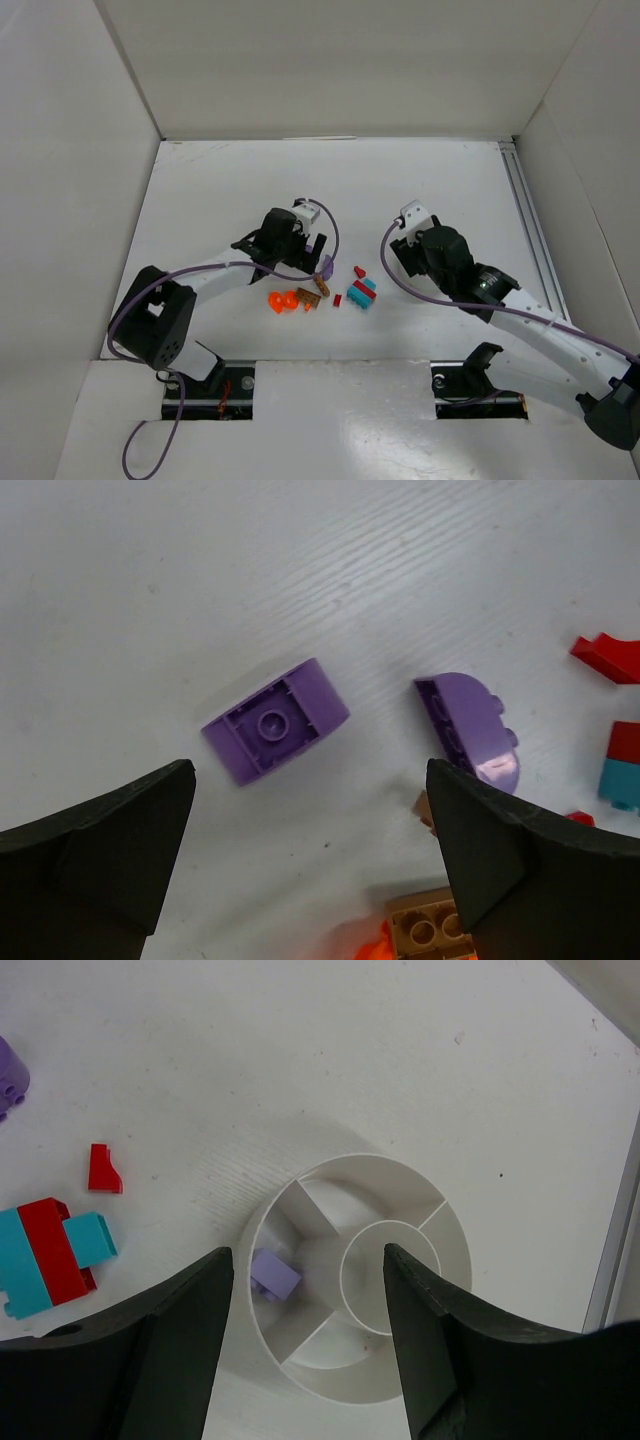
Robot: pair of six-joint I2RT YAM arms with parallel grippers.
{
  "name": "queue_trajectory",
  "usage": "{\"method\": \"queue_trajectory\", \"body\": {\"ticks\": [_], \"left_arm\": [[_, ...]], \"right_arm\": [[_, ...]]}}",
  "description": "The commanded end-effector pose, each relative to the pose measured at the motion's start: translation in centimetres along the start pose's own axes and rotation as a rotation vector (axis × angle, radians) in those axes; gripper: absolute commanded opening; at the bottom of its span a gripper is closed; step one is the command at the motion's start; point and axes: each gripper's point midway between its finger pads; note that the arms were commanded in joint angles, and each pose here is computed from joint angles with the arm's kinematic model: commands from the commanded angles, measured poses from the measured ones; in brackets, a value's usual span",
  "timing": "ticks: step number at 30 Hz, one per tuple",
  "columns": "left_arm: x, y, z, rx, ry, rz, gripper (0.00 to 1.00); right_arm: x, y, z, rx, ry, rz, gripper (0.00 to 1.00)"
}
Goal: Sort the legos into containers by color
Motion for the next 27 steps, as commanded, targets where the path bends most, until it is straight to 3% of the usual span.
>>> {"method": "queue_trajectory", "body": {"ticks": [1, 8, 19, 21, 27], "left_arm": [[-2.4, 0.7, 2.5, -0.068, -0.172, -0.179, 1.0], [-1.5, -0.7, 2.1, 0.059, -0.209, -0.29, 1.0], [-0.1, -3.1, 0.0, 0.183, -0.224, -0.259, 0.97], [-0.1, -3.1, 0.0, 0.183, -0.224, -0.259, 0.92], [1.9, -3.8, -0.9, 0.232, -0.157, -0.127, 0.57]], "right_arm": [[-1.1, 0.3, 2.5, -0.076, -0.026, -0.02, 0.67], [-1.4, 0.4, 4.0, -0.129, -0.045, -0.019, 0.67], [-1.7, 0.5, 4.6, -0.146, -0.034, -0.028, 0.67], [-1.9, 0.5, 4.5, -0.142, -0.035, -0.036, 0.67], [-1.9, 0.7, 4.4, -0.14, -0.034, -0.035, 0.67]]}}
Point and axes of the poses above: each gripper's point midway between its finger pads, its own y axis back along the fingers, its own x axis along the line the jaws close on, z = x × y, and after that the axes turned 13 degrees about y, right-handed
